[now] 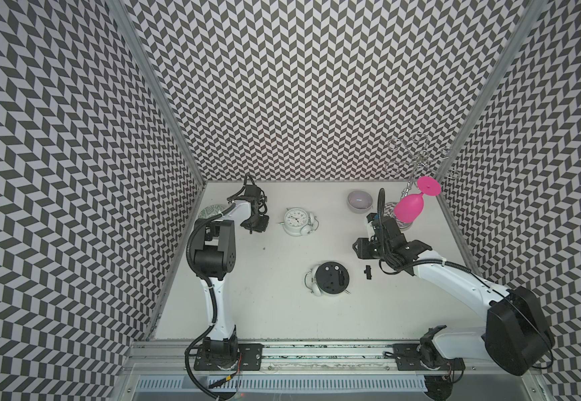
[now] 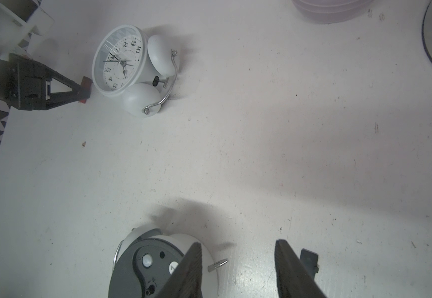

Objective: Insert the battery into the alarm
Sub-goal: Pick up the battery at the center of the board.

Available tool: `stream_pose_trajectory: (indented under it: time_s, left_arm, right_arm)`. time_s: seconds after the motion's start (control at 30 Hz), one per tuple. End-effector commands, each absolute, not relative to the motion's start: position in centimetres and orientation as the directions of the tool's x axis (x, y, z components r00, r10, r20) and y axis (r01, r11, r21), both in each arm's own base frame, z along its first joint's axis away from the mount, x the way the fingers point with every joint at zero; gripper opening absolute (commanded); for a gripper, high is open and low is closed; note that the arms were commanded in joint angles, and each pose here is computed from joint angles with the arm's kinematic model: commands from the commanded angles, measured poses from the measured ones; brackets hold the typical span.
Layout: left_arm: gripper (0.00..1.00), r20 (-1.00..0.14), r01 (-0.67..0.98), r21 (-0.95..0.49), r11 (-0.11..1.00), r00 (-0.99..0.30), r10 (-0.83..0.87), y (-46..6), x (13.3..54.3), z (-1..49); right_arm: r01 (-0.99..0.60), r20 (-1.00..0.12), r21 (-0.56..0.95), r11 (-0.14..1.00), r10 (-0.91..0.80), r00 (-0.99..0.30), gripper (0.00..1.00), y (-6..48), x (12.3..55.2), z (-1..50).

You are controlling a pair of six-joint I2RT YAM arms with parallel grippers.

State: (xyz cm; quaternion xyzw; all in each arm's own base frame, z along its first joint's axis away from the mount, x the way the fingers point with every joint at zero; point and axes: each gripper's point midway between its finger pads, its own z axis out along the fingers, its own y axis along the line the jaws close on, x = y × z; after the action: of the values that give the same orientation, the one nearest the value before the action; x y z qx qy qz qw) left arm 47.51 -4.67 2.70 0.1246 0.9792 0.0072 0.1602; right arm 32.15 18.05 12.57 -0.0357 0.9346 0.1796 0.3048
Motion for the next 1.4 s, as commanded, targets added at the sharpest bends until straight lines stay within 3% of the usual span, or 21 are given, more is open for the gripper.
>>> stream_pose_trajectory:
  time_s: [0.0,0.23,0.33,0.57,0.7,0.9,1.0,1.2,1.37]
  left_arm:
    - [0.16,-0.274,0.212,0.026,0.977,-0.938,0.211,-4.6,46.7,1.6]
    - [0.05,-0.420,0.207,-0.100,0.973,-0.896,0.147,-6.9,47.2,5.9]
    - [0.06,-0.479,0.212,-0.195,0.958,-0.872,0.096,-8.2,47.1,7.9]
    - [0.06,-0.580,0.285,-0.540,0.792,-0.808,-0.105,-14.1,44.5,15.0]
    - [0.09,-0.531,0.289,-0.644,0.708,-0.835,-0.142,-18.2,41.0,16.5]
    - [0.08,-0.273,0.095,-0.769,0.633,-0.943,-0.189,-25.1,35.6,15.7]
    - [0.07,-0.166,0.056,-0.798,0.601,-0.978,-0.129,-29.1,32.7,15.2]
    - [0.07,-0.107,0.081,-0.697,0.712,-0.994,0.008,-32.8,29.1,14.3]
    - [0.00,-0.014,0.023,-0.638,0.769,-1.000,0.018,-33.6,26.5,13.2]
  right_arm:
    - [-0.198,-0.624,0.330,0.923,0.056,-0.780,0.46,18.5,33.3,14.0]
    - [-0.219,-0.636,0.353,0.910,0.062,-0.769,0.46,18.8,33.1,14.8]
    - [-0.258,-0.638,0.402,0.878,0.067,-0.767,0.46,19.7,32.6,15.8]
    - [-0.351,-0.643,0.556,0.754,0.123,-0.756,0.45,22.1,31.3,18.3]
    - [-0.350,-0.640,0.566,0.746,0.130,-0.757,0.45,22.0,31.1,18.4]
    - [-0.339,-0.643,0.560,0.756,0.138,-0.753,0.44,21.4,30.8,18.5]
    - [-0.321,-0.645,0.547,0.774,0.145,-0.750,0.44,20.7,30.6,18.2]
    - [-0.298,-0.632,0.524,0.798,0.128,-0.765,0.44,19.6,29.9,16.6]
    - [-0.312,-0.627,0.519,0.796,0.106,-0.772,0.44,19.4,29.2,15.9]
